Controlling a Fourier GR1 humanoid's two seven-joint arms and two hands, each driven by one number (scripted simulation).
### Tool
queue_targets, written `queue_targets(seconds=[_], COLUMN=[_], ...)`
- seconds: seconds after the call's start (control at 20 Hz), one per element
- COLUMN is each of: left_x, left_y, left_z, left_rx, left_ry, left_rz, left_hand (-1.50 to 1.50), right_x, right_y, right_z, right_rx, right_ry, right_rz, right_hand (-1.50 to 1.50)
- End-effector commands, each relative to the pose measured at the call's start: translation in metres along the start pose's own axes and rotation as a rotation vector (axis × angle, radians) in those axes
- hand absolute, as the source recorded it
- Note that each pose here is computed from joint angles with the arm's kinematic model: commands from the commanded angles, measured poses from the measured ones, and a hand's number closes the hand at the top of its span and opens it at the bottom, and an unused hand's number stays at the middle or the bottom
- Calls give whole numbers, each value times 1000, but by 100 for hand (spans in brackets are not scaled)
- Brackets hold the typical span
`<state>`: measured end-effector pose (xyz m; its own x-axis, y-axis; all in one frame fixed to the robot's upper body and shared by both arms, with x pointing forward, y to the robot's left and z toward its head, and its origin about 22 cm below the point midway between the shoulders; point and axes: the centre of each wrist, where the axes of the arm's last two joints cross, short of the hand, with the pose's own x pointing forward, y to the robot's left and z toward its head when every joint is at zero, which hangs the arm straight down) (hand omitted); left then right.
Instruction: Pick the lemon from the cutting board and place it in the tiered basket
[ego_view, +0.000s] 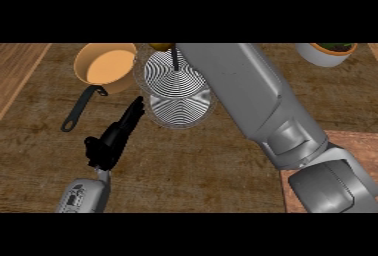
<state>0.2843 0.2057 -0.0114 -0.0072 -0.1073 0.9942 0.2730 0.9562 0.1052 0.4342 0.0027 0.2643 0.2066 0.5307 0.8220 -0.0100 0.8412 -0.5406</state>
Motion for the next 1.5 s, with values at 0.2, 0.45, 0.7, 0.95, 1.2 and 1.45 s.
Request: queue_targets(seconds=[0.2, 0.45, 0.7, 0.95, 1.2, 1.45], left_x=[0, -12, -16, -28, -13, -22], left_y=[0, 17, 15, 26, 46, 37], left_z=[13, 19, 28, 39, 38, 40], left_rx=[-5, 40, 67, 119, 132, 175], left_ry=[-9, 15, 24, 56, 58, 65], left_rz=[-8, -6, 14, 2, 9, 35], left_hand=[0, 0, 0, 0, 0, 0], right_x=[-14, -15, -1, -20, -45, -108], right_y=[2, 6, -21, -63, -110, -140], right_z=[-10, -7, -14, -27, -25, -19], right_rx=[62, -93, -411, -575, -604, -613], right_ry=[152, 66, 39, 1, -61, -68], right_rz=[-258, -305, -278, -348, -477, -460], right_hand=[-150, -150, -150, -150, -150, -150])
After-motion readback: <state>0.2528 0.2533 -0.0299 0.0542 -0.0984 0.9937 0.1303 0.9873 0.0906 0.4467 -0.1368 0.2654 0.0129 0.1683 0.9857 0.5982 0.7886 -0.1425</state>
